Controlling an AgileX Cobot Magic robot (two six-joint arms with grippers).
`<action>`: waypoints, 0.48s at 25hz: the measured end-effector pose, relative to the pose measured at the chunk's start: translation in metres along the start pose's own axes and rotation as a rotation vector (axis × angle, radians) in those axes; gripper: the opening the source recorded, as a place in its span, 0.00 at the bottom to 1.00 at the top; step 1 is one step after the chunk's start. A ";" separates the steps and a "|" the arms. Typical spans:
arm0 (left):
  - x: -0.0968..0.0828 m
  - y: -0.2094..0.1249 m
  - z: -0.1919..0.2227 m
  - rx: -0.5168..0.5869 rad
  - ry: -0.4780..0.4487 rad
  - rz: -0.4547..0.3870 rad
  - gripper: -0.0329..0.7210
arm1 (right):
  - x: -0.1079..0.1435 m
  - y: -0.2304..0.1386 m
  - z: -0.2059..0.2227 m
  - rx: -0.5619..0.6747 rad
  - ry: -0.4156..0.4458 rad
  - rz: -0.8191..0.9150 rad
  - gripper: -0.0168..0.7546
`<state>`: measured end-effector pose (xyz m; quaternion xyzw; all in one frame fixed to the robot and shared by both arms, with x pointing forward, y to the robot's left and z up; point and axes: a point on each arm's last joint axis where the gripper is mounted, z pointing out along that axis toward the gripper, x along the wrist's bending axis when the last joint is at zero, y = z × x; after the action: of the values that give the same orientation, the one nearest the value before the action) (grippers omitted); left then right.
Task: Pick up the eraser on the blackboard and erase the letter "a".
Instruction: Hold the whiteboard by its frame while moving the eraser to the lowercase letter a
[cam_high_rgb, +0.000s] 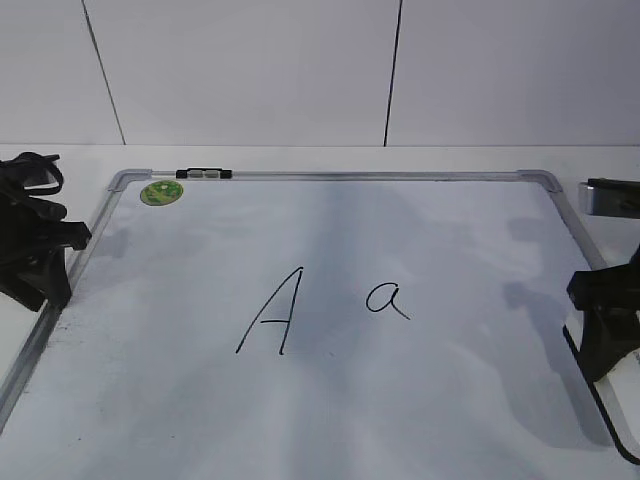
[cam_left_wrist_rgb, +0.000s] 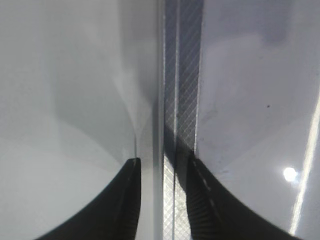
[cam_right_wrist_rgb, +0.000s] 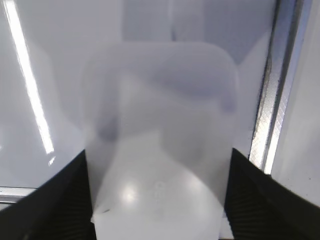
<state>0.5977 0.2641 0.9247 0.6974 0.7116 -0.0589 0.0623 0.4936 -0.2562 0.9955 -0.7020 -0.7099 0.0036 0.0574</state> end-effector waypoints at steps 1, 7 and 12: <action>0.000 0.000 0.000 0.000 0.000 0.000 0.34 | 0.000 0.000 0.000 0.000 0.000 0.000 0.75; -0.001 0.000 0.000 0.000 -0.007 -0.004 0.08 | 0.000 0.000 0.000 0.000 0.000 -0.001 0.75; -0.001 0.000 0.000 0.000 -0.007 -0.007 0.06 | 0.000 0.000 0.000 0.000 0.002 -0.002 0.75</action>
<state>0.5979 0.2634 0.9251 0.6945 0.7139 -0.0616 0.0643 0.4936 -0.2561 0.9956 -0.7014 -0.7104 0.0029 0.0581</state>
